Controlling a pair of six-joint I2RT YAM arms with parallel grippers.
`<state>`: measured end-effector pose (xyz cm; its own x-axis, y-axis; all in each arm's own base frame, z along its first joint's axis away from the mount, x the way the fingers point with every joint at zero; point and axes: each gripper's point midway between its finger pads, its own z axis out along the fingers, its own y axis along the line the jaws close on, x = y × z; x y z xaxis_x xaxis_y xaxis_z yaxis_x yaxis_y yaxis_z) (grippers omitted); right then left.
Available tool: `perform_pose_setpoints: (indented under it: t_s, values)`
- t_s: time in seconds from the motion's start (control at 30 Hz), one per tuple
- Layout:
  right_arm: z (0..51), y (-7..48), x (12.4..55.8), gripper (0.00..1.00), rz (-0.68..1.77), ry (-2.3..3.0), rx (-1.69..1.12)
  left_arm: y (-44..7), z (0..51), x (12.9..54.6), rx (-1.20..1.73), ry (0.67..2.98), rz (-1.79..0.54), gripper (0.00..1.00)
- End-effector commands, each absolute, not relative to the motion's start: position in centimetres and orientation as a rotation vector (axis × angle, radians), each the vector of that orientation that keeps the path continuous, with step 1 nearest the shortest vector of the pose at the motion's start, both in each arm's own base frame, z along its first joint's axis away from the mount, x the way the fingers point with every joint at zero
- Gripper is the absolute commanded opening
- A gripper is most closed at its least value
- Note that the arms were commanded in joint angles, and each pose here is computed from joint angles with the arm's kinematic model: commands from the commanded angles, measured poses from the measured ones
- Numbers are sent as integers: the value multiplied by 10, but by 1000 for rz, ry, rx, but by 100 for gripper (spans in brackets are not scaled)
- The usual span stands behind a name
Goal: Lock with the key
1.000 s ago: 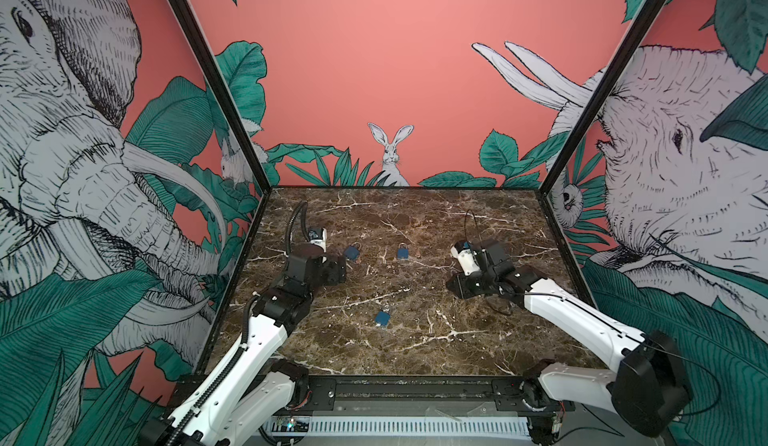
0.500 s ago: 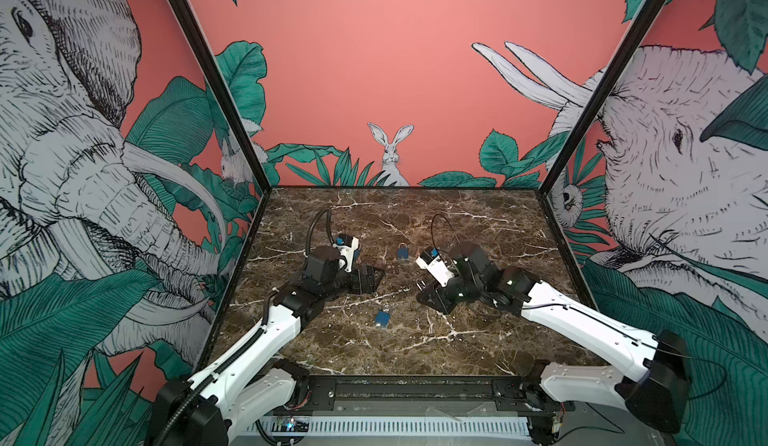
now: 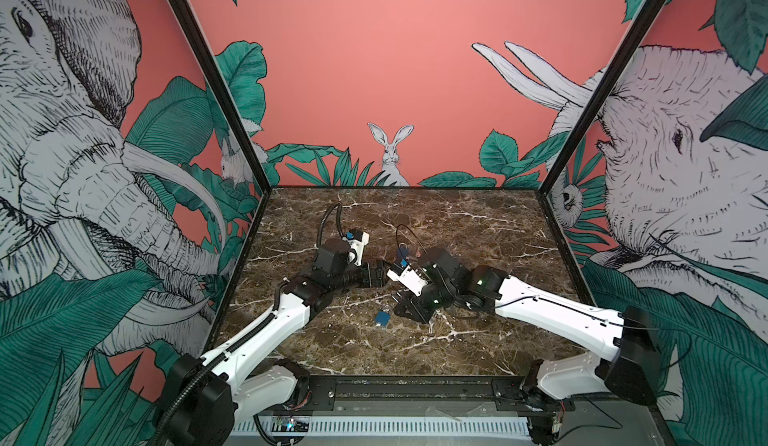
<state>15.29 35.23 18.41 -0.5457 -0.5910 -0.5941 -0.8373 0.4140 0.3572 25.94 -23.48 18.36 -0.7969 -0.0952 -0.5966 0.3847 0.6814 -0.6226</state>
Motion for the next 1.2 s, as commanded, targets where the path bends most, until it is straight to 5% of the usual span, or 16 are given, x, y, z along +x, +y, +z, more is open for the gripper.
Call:
perform_pose_setpoints:
  t_s: [0.0,1.17]
  values:
    - [206,368,154,0,944,2199,-1243,-239,191,253,240,2289,-1075,96]
    - [218,351,162,0,903,2155,-1190,-223,188,255,185,2328,-966,90]
